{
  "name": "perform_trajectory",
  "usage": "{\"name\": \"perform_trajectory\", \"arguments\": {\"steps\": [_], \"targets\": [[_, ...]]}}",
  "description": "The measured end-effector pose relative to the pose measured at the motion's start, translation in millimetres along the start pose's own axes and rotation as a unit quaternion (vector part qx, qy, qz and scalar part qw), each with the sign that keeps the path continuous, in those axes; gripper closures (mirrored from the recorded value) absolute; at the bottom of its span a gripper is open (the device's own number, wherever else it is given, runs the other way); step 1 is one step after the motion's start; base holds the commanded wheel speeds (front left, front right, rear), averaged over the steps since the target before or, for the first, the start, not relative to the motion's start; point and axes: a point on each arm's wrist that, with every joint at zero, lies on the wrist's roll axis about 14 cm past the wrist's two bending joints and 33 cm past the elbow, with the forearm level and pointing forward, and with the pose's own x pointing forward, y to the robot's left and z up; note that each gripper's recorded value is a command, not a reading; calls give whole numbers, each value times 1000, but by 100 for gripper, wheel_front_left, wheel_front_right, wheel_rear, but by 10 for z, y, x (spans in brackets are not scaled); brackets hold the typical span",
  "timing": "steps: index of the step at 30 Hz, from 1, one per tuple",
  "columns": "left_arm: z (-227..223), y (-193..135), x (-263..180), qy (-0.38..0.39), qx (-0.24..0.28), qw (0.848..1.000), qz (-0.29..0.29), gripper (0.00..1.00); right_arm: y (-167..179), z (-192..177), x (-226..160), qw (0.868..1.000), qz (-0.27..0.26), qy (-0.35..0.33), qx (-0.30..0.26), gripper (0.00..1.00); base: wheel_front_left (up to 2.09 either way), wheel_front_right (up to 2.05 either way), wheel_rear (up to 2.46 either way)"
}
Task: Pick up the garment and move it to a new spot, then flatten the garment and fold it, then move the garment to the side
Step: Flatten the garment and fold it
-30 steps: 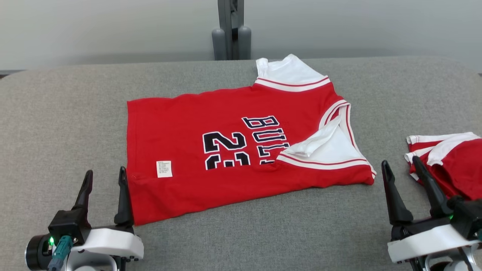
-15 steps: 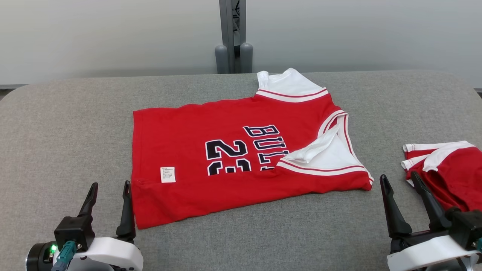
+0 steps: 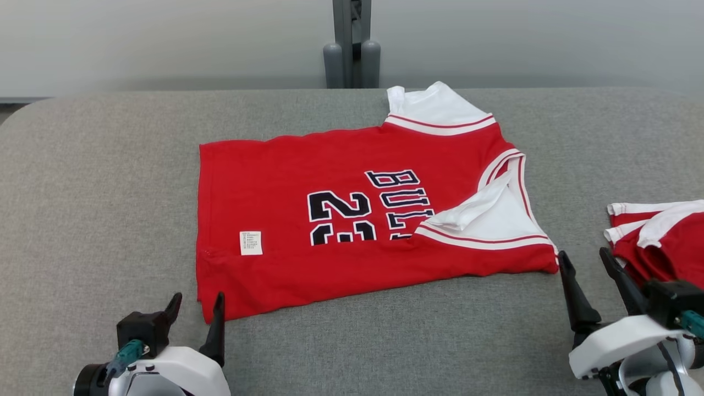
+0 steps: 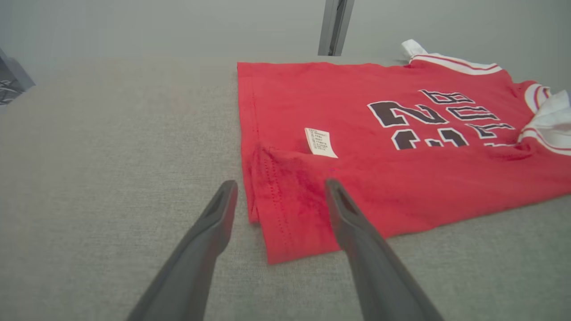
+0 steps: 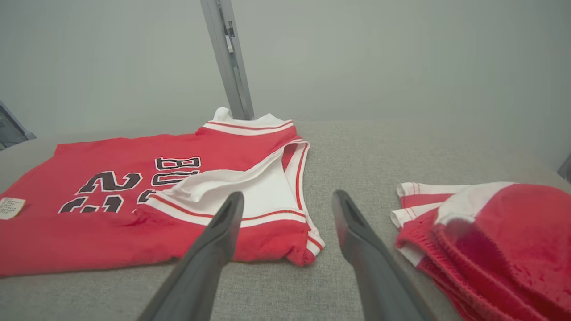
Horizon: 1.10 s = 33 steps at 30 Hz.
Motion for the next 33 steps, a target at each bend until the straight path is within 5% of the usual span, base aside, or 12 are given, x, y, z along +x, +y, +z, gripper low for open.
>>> {"name": "perform_trajectory", "arguments": {"steps": [20, 21, 23, 24, 25, 33], "targets": [[-597, 66, 251, 154, -19, 988, -23, 0, -56, -765, 558, 993, -1, 118, 24, 0, 0, 0, 0], [-605, 61, 257, 157, -18, 987, -25, 12, -48, -785, 572, 992, 0, 122, 25, 0, 0, 0, 0], [-592, 52, 278, 159, -18, 987, -29, 87, -16, -810, 596, 991, 4, 126, 31, 22, 0, 0, 0], [-597, 51, 284, 163, -18, 986, -29, 100, -9, -814, 607, 991, 5, 127, 32, 65, 0, 0, 0], [-605, 53, 286, 167, -20, 985, -29, 100, -3, -814, 617, 991, 5, 126, 36, 100, 0, 0, 0], [-545, 34, 288, 164, -19, 986, -39, 100, 43, -766, 631, 990, 7, 115, 77, 100, 0, 0, 0]]}}
